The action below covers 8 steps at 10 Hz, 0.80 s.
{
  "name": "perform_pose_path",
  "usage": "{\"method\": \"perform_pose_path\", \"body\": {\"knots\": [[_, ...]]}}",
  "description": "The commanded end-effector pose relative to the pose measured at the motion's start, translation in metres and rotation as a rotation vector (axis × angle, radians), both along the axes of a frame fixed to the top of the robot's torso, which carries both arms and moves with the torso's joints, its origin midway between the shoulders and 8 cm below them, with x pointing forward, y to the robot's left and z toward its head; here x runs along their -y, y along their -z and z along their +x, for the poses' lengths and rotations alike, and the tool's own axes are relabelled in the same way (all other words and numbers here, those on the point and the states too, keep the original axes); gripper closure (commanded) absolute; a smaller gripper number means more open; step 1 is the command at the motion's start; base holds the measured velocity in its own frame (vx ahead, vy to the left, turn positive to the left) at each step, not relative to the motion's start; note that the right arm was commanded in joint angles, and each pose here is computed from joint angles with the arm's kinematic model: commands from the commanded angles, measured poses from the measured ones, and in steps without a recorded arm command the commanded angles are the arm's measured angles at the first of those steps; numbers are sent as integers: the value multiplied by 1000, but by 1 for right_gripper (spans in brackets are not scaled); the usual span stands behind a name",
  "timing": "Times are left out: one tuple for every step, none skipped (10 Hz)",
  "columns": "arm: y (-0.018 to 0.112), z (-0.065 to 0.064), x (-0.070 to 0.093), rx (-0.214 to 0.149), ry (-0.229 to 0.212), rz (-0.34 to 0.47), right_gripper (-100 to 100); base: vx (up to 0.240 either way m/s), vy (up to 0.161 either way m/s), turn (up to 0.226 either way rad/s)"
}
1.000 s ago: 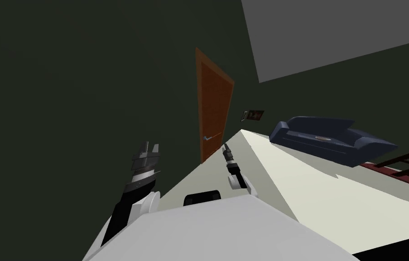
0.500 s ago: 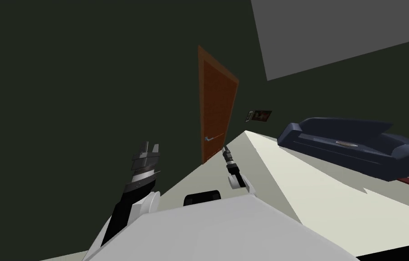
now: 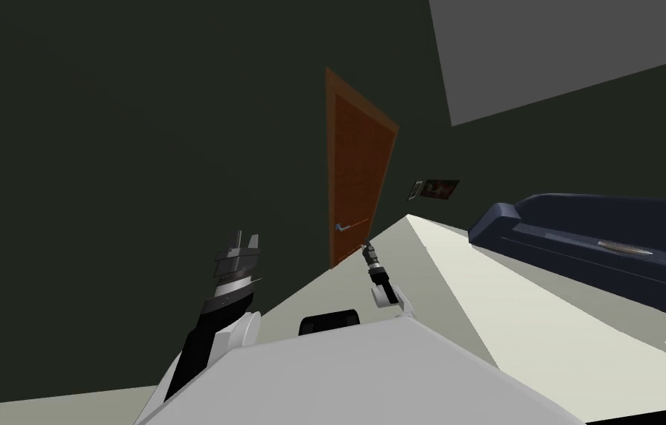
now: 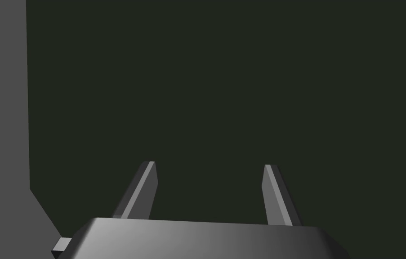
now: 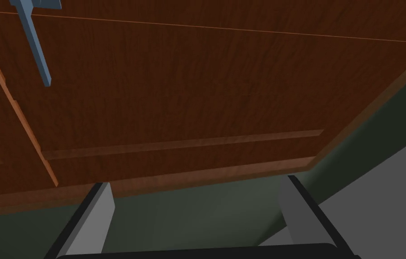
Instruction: Pull the door open
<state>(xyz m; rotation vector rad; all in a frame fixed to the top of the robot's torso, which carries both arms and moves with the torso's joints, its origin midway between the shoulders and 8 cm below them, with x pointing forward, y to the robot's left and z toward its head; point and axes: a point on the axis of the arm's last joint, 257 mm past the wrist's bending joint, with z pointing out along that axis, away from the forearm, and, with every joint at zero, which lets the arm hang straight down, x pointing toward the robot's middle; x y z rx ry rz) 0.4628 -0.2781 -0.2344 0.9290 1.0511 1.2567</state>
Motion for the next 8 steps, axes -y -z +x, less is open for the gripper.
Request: {"method": "perform_pose_path", "body": {"knots": [[9,1,1,-14,0,2,-100,17,-53,76],[17,3,4,-26,-1,5,-100,26,-59,136],[18,3,4,-28,-1,5,-100,26,-47,73],[27,4,6,-42,-2,8,-100,31,-51,142],[30,7,8,-42,-4,10,-100,44,-82,200],[36,6,9,-56,-2,11,-100,25,-69,83],[41,8,11,-62,-3,14,-100,29,-58,142],[45,8,11,-69,-2,14,-100,25,-45,70]]}}
